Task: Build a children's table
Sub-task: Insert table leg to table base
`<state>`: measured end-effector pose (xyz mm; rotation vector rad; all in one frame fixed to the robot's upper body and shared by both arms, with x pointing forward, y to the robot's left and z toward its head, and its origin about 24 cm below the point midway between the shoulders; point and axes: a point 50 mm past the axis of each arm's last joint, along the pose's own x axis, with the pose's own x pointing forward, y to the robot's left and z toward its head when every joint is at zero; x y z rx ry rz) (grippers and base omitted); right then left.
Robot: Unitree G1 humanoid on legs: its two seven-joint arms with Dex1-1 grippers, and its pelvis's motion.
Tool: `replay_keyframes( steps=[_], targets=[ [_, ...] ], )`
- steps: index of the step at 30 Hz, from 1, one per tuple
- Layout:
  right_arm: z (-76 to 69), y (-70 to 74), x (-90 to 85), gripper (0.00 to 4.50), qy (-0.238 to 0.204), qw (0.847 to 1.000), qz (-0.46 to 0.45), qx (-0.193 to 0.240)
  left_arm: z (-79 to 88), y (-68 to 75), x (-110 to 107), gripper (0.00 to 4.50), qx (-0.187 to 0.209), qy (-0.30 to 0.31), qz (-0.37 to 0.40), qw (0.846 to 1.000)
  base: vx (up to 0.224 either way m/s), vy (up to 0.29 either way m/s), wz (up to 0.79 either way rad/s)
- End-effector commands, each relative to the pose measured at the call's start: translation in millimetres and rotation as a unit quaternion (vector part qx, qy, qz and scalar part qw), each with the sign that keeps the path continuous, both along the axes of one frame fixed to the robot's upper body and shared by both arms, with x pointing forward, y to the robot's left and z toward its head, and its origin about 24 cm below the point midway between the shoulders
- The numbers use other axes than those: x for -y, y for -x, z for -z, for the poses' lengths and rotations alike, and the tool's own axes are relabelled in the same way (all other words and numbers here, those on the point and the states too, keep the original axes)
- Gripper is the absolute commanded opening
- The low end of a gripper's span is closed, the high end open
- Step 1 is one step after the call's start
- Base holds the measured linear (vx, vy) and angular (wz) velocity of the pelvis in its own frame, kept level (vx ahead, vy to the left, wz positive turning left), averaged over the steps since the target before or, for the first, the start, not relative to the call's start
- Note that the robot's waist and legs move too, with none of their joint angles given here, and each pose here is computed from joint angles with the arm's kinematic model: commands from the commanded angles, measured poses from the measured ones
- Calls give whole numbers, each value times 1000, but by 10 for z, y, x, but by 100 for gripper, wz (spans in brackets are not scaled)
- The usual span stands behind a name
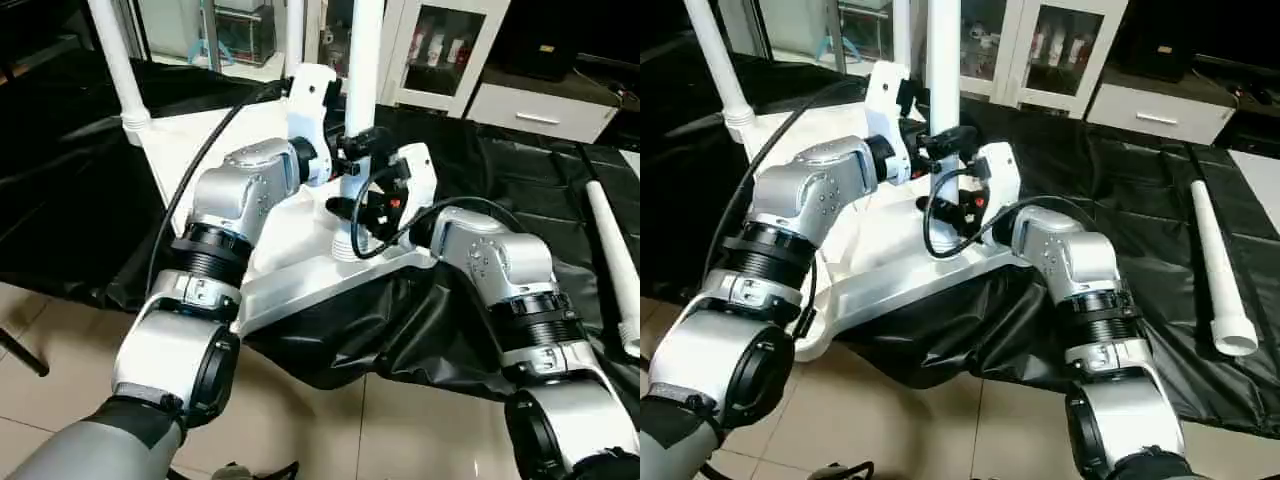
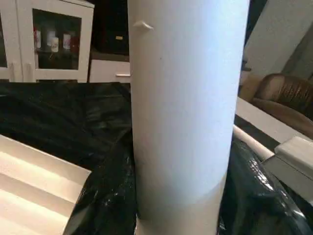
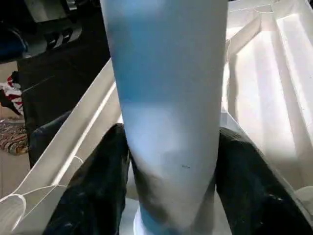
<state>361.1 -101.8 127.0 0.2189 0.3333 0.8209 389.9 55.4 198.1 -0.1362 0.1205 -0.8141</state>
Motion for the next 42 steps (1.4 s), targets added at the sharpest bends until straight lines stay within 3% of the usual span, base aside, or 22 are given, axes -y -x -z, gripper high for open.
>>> replay_keyframes(
  steps=[1,3,4,5,9,14,17,18,21,29,42],
  targets=[
    [-35,-3,21,217,-12,1000,-3,5,-114,20,23,184,26,-2,8,1000,0,0,0],
    [-40,9,29,208,-13,1000,-11,9,-120,24,20,184,27,-2,17,1000,0,0,0],
    [-47,22,40,200,-13,1000,-19,12,-124,29,13,240,22,-1,26,999,0,0,0],
    [-71,56,66,196,-16,999,-41,19,-129,76,11,254,-2,25,72,997,0,0,0],
    [-120,147,139,190,-13,995,-96,37,-143,164,-19,282,-31,69,151,986,0,0,0],
    [-196,370,318,188,-22,979,-195,47,-244,344,-115,332,-19,123,278,952,0,0,0],
    [-203,450,382,187,-16,973,-227,42,-222,378,-149,347,-22,97,300,949,0,0,0],
    [-204,458,398,187,-14,973,-228,41,-211,382,-152,306,-22,84,302,949,0,0,0],
    [-193,448,434,187,-3,975,-218,40,-170,357,-169,308,-33,67,295,953,0,0,0],
    [-192,464,391,187,-4,974,-222,42,-145,335,-145,211,-45,86,277,956,0,0,0],
    [-220,421,365,186,-4,977,-210,48,-181,249,-208,185,-39,97,232,967,0,0,0]
  ],
)
